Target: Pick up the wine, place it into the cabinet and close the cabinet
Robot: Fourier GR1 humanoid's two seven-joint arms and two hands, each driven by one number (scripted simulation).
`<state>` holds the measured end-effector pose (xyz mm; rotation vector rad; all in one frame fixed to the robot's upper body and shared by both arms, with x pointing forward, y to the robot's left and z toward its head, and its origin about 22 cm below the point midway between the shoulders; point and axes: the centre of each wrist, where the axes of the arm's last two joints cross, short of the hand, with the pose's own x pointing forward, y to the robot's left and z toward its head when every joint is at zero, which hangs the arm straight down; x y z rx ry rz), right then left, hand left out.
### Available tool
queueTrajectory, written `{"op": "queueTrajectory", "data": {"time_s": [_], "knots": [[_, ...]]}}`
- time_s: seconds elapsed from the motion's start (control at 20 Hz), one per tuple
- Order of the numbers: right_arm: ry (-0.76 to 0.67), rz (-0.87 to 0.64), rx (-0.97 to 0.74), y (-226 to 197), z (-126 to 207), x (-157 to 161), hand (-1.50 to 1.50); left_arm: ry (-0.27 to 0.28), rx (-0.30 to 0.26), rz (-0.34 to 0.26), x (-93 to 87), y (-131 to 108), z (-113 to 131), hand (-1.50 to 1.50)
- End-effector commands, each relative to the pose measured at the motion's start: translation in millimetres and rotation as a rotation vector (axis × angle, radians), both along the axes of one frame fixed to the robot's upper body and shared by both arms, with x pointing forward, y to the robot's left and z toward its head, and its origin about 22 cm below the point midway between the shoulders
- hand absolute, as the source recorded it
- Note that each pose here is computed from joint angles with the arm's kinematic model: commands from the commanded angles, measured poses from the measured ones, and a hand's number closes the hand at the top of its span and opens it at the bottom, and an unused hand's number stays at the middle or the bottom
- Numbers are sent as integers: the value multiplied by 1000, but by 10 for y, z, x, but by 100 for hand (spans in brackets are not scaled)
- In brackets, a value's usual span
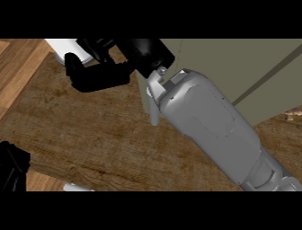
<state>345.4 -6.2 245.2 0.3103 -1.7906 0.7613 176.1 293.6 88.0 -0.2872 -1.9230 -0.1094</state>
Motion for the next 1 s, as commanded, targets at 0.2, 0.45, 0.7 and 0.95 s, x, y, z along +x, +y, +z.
{"op": "queueTrajectory", "data": {"time_s": [0.2,0.45,0.7,0.95], "knots": [[153,-142,138,-316,-75,467,150,-4,-18,10,23,111,-55,150],[183,-195,87,-527,-215,583,150,1,-19,27,3,188,-117,150],[188,-189,71,-686,-375,642,150,8,-20,53,1,239,-145,150],[171,-147,85,-785,-450,685,150,3,-18,57,-3,303,-145,150]]}}
